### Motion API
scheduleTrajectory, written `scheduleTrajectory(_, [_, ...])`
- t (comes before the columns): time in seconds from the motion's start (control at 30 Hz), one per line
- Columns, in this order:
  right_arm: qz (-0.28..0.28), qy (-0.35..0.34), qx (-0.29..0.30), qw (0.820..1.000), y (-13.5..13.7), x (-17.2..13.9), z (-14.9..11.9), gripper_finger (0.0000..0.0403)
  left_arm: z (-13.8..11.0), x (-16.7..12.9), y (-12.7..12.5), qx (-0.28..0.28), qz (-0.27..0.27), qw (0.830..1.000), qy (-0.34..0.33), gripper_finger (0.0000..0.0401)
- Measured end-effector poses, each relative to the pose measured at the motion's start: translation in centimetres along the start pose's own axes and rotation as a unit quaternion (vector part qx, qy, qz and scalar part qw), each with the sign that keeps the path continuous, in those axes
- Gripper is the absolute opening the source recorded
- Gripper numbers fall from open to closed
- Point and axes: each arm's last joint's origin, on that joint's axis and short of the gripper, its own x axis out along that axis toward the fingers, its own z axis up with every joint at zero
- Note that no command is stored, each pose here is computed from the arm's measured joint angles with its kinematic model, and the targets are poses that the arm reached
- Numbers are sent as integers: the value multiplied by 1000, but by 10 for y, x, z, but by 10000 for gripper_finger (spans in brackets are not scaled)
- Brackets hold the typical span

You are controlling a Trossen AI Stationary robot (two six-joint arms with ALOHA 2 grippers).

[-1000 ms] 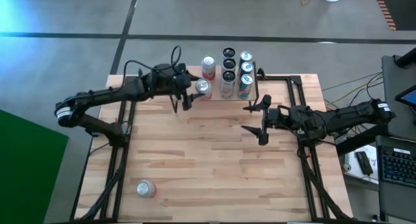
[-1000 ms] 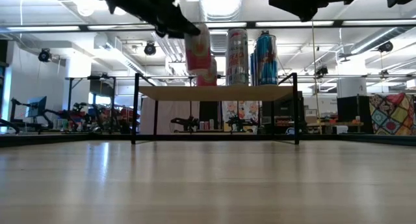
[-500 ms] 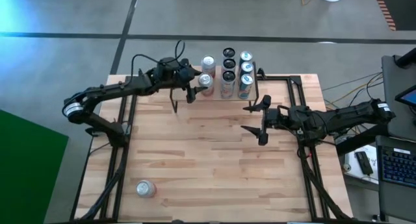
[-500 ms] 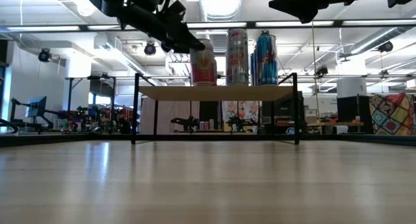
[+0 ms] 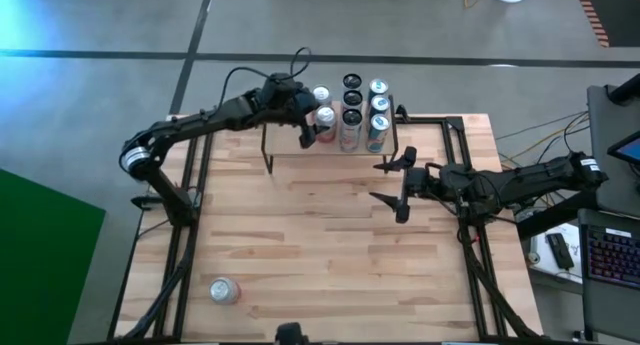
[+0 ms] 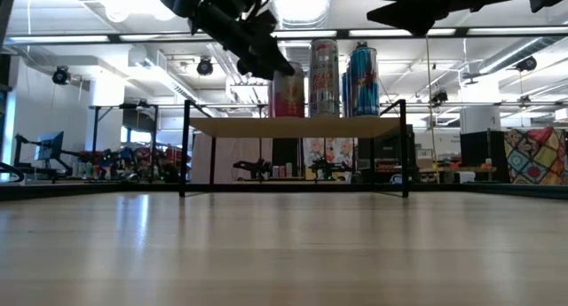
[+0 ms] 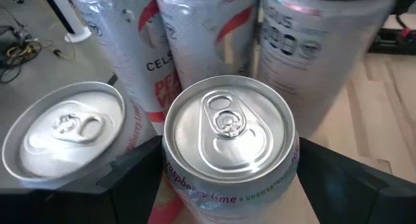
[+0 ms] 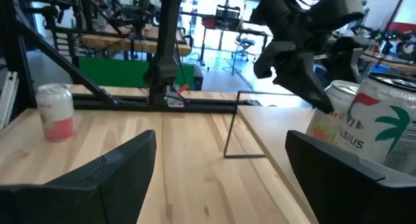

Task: Place canned beverage on shelf
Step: Put the top pink white soda can on the shelf aligned with the other pink white soda can, then put the top pink white soda can on the shelf aligned with the other pink white soda cans

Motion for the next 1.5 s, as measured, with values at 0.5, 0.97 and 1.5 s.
scheduleTrajectory(0.5, [-9, 26, 15, 1000, 0, 0, -5, 331, 5, -13, 3, -9, 38, 998, 40, 311])
scheduleTrajectory(0.97, [-9, 25, 16, 1000, 0, 0, -5, 331, 6, -25, 1, -18, 45, 998, 51, 355])
scheduleTrajectory(1.5, [-7, 35, 10, 999, 0, 0, -7, 330, 19, -101, -40, -41, 116, 990, 73, 373])
